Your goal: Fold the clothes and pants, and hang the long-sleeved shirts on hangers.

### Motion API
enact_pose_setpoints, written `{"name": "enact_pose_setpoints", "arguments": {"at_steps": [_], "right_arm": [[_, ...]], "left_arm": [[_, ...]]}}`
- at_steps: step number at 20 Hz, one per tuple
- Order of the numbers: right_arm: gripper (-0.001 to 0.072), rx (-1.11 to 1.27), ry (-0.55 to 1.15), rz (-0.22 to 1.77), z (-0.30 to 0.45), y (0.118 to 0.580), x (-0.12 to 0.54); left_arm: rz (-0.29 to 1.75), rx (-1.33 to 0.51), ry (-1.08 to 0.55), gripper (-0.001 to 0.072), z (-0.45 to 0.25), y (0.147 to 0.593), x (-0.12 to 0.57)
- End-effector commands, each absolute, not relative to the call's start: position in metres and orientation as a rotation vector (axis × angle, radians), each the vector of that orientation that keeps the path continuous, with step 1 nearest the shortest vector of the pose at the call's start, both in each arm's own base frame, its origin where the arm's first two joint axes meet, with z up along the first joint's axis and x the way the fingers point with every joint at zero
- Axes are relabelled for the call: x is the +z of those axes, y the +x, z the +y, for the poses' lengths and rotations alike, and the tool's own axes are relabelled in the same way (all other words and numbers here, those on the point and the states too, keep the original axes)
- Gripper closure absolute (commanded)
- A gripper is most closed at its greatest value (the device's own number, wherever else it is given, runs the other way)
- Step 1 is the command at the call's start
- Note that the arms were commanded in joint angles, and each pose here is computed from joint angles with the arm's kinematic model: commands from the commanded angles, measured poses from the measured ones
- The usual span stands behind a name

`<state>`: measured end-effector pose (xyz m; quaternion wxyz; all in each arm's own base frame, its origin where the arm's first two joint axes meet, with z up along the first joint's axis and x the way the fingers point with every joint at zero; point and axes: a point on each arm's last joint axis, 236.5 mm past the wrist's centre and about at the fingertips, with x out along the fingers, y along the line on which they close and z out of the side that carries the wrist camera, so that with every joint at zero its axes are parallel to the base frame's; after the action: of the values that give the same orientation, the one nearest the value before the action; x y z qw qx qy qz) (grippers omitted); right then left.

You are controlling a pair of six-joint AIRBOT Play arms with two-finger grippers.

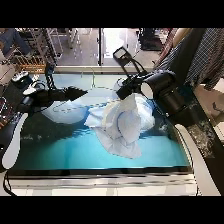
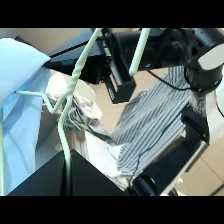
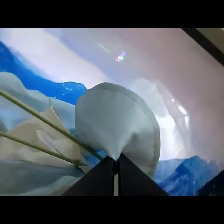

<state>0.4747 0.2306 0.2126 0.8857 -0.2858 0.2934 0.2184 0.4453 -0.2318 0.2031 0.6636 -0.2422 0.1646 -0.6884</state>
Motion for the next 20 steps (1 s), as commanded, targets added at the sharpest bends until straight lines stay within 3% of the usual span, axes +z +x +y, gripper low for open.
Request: {"name": "enact_pose_setpoints", "arguments": {"at_steps": [1, 6, 9, 16, 20], "right_arm": [[0.0698, 0.638, -0.805, 0.486, 0.263, 0.453, 0.234], [0.0698, 0.795, -0.800, 0.426, 0.300, 0.420, 0.250], [0.0698, 0.827, -0.809, 0.517, 0.296, 0.406, 0.233], [0.0698, 0.606, -0.673, 0.618, 0.247, 0.435, 0.232], [0.0698, 0.608, -0.643, 0.612, 0.247, 0.438, 0.234]], "left_arm": [[0.401, -1.613, -0.526, 0.0695, -0.231, 0.430, 0.200], [0.379, -1.593, -0.519, 0.0695, -0.231, 0.436, 0.201], [0.189, -1.590, -0.531, 0.0696, -0.222, 0.444, 0.229], [0.071, -1.480, -0.500, 0.0696, -0.180, 0.469, 0.238], [0.056, -1.477, -0.481, 0.0696, -0.181, 0.469, 0.238]]}}
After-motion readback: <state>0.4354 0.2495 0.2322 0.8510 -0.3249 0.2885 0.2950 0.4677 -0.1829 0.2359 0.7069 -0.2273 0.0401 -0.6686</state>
